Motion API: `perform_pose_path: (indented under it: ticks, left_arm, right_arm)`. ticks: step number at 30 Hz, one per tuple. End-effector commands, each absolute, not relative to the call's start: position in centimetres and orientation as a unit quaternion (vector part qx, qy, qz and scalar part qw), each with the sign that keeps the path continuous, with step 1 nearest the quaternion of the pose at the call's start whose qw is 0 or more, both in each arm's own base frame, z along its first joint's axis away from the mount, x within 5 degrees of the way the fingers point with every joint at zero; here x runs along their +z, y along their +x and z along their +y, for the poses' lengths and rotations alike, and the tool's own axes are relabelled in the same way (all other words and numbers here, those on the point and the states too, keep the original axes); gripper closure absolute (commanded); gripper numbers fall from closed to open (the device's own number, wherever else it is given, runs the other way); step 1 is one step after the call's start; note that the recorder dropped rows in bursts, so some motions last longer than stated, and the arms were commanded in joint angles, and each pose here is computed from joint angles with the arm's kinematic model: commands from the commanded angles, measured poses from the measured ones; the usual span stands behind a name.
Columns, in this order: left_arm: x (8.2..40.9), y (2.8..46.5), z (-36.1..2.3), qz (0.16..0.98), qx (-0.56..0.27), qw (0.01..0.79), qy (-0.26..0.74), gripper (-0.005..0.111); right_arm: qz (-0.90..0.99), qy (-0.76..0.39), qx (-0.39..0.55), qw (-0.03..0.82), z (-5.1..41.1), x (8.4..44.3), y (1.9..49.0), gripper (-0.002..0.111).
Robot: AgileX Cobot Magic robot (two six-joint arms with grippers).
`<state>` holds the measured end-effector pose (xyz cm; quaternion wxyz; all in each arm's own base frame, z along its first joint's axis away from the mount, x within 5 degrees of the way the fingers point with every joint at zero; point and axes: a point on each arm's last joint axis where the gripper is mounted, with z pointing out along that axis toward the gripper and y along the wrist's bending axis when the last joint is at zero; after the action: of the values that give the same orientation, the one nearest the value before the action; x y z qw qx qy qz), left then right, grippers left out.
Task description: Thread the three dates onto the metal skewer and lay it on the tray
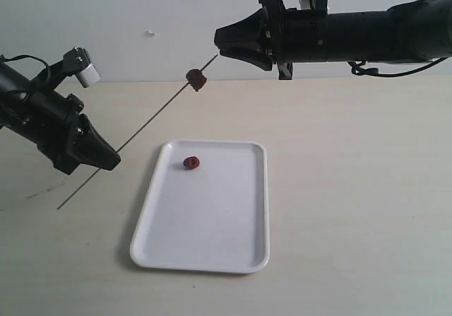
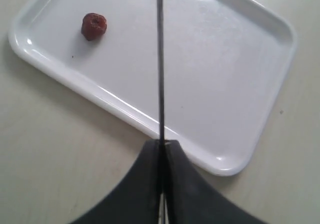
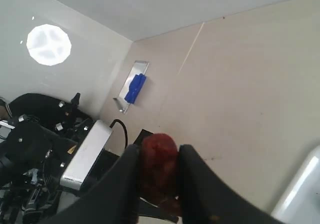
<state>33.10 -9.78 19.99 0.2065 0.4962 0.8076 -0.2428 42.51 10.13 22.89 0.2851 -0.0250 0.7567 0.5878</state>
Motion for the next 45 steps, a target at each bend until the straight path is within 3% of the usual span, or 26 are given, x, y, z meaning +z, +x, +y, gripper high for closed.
perform_pose_path:
  ticks: [1,45]
  left_arm:
    - [20.28,33.28,-10.21,0.804,-0.251,0.218,0.493,0.107]
    - [21.13,33.49,-11.10,0.785,-0.299,0.261,0.475,0.107]
  right_arm:
    - [0.758,-0.047,0.583,0.289,10.10,23.33,42.12,0.083]
    - [0.766,-0.065,0.568,0.293,10.09,23.06,42.05,0.083]
